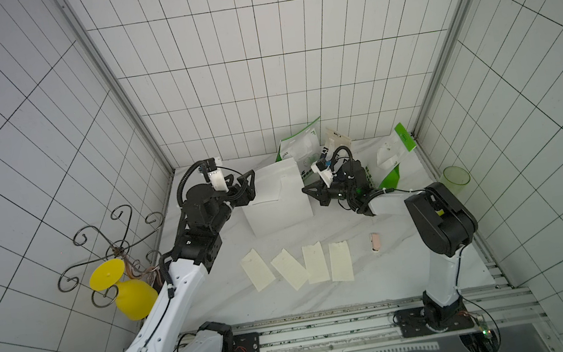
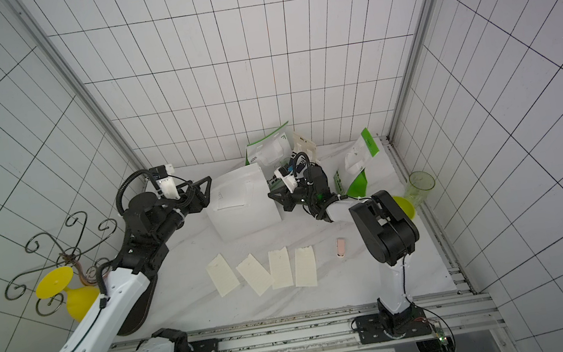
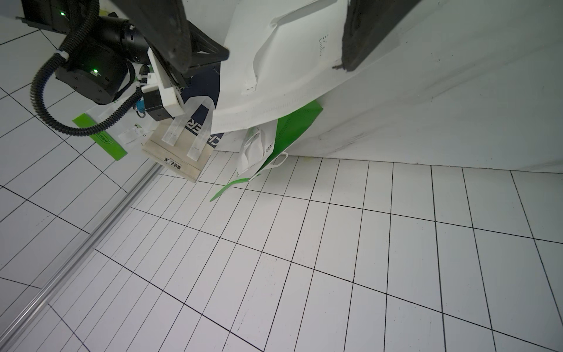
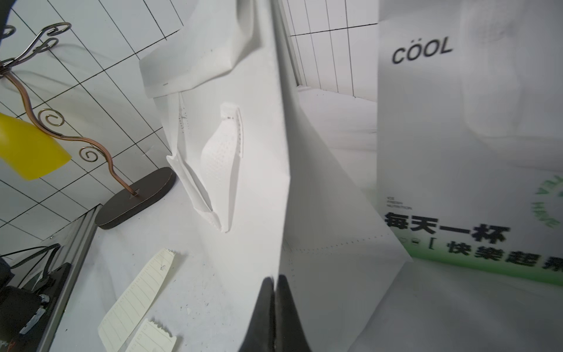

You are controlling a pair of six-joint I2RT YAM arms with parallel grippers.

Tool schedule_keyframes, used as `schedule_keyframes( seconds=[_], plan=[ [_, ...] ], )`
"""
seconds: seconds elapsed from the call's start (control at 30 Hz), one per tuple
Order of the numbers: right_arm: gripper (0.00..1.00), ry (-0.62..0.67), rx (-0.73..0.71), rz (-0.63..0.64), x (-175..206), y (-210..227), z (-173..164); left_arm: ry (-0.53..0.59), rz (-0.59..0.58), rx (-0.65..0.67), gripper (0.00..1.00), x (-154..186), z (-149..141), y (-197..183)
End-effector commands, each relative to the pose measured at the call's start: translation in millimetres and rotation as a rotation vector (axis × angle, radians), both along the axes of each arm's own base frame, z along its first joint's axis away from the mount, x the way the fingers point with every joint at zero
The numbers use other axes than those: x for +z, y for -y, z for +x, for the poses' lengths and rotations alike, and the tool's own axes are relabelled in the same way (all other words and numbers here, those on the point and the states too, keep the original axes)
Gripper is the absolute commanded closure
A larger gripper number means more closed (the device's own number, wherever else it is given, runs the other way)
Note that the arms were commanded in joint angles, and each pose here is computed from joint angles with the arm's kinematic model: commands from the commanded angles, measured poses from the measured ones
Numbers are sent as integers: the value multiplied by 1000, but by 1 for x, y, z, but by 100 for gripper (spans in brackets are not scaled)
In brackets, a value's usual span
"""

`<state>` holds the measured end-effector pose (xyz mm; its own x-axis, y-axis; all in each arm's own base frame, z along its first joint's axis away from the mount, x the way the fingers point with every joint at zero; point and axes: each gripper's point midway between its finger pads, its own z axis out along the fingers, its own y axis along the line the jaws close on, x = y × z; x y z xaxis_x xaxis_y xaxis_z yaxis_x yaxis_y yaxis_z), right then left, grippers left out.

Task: Staple the receipts to the bags
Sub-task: Move the takeout bag to the center of the board.

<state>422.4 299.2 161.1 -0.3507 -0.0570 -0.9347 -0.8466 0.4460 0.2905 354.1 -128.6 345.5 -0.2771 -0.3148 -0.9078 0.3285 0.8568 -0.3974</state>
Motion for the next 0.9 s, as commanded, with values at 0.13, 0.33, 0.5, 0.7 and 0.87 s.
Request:
schedule_keyframes(
  seconds=[0.13,0.33,0.5,0.7,0.87],
  plan=[
    [100,17,-40,-61,-9,17,9,-31,-32,-39,23,-16,-25,3],
    [51,-8,-108,-37,1,24,8,-43,-48,-29,20,-27,-41,-4],
    [39,-35,-185,22,28,36,-15,-43,-61,-7,18,-29,-57,-12],
    [38,-113,-120,-42,27,1,-93,-51,-63,112,18,-44,-76,-39],
    [38,-201,-4,-53,0,-35,-162,-70,-73,132,17,-54,-91,-46]
  ],
)
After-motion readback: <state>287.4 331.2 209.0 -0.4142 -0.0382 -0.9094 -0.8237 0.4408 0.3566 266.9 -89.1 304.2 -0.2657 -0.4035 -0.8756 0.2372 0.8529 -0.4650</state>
